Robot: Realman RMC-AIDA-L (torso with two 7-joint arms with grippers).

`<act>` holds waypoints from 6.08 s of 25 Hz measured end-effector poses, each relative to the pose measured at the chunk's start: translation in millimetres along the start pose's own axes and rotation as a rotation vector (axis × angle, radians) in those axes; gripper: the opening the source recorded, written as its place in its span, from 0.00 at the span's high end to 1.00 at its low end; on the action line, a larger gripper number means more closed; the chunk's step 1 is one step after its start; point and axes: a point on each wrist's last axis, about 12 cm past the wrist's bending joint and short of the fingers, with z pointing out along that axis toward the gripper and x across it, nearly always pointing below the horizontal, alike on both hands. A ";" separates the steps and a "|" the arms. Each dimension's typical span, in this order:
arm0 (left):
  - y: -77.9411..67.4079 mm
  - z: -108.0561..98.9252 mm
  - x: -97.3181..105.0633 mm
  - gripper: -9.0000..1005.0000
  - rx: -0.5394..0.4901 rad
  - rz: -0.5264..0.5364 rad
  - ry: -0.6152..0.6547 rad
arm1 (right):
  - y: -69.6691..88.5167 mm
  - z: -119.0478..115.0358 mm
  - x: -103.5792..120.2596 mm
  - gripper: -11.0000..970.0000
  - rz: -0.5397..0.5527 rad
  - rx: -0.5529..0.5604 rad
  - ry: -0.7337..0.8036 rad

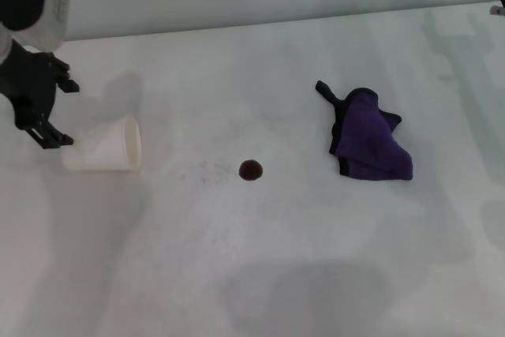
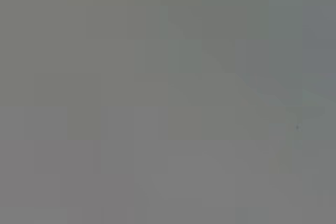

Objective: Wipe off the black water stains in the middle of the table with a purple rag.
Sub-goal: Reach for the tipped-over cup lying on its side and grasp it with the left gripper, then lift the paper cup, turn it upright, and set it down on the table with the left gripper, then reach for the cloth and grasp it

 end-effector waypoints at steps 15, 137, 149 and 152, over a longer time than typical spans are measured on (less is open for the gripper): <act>-8.4 24.8 -19.4 0.20 0.081 -0.027 0.016 | -8.1 -4.1 1.4 0.12 -0.007 0.019 0.010; -270.3 139.1 22.4 0.12 -0.884 -1.431 -0.992 | -38.3 -24.7 13.4 0.12 0.101 0.110 0.082; -263.4 122.5 72.1 0.12 -1.052 -1.551 -1.043 | -21.0 28.3 -28.3 0.13 -0.088 -0.285 0.508; -254.5 120.1 78.5 0.12 -1.070 -1.526 -1.031 | -2.4 31.5 -45.0 0.13 -0.107 -0.409 0.566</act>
